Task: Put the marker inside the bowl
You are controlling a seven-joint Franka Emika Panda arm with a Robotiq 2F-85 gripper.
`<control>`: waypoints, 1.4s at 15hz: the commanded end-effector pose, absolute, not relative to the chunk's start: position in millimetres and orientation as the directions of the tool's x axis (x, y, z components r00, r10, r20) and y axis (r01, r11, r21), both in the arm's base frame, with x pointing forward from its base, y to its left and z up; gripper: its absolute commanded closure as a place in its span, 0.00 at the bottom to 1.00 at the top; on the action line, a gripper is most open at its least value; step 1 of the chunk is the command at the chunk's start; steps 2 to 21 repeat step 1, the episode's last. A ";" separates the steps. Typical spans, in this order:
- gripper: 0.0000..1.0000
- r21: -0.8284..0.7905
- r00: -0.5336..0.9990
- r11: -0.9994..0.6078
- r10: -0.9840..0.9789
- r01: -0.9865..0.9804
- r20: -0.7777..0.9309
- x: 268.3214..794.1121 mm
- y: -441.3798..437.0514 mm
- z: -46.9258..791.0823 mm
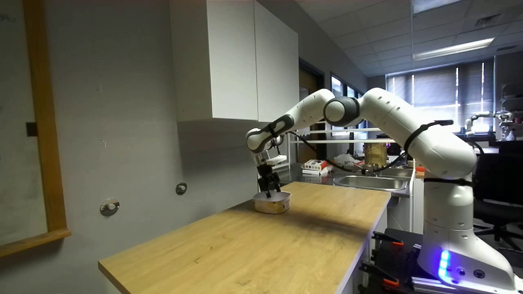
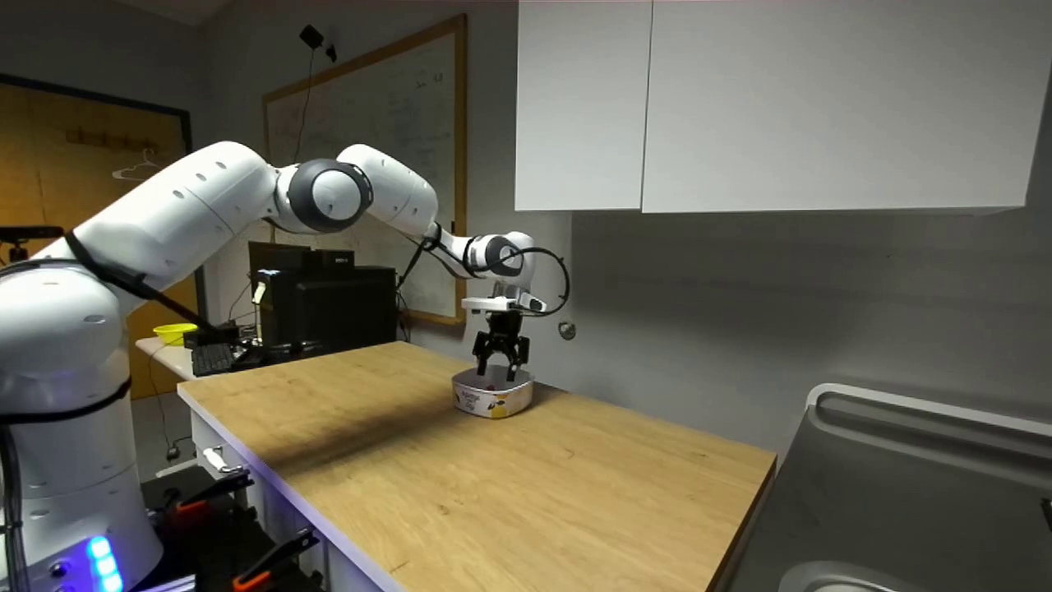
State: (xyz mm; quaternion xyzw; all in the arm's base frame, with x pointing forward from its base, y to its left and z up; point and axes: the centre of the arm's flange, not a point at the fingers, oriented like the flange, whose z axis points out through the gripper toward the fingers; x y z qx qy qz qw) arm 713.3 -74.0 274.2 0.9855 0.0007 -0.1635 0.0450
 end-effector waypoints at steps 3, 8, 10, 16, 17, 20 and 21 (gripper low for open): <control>0.00 0.092 0.951 -0.995 -0.062 -0.035 -0.302 665.5 -64.6 305.9; 0.00 0.092 0.951 -0.995 -0.062 -0.035 -0.302 665.5 -64.6 305.9; 0.00 0.092 0.951 -0.995 -0.062 -0.035 -0.302 665.5 -64.6 305.9; 0.00 0.092 0.951 -0.995 -0.062 -0.035 -0.302 665.5 -64.6 305.9; 0.00 0.092 0.951 -0.995 -0.062 -0.035 -0.302 665.5 -64.6 305.9; 0.00 0.092 0.951 -0.995 -0.062 -0.035 -0.302 665.5 -64.6 305.9; 0.00 0.092 0.951 -0.995 -0.062 -0.035 -0.302 665.5 -64.6 305.9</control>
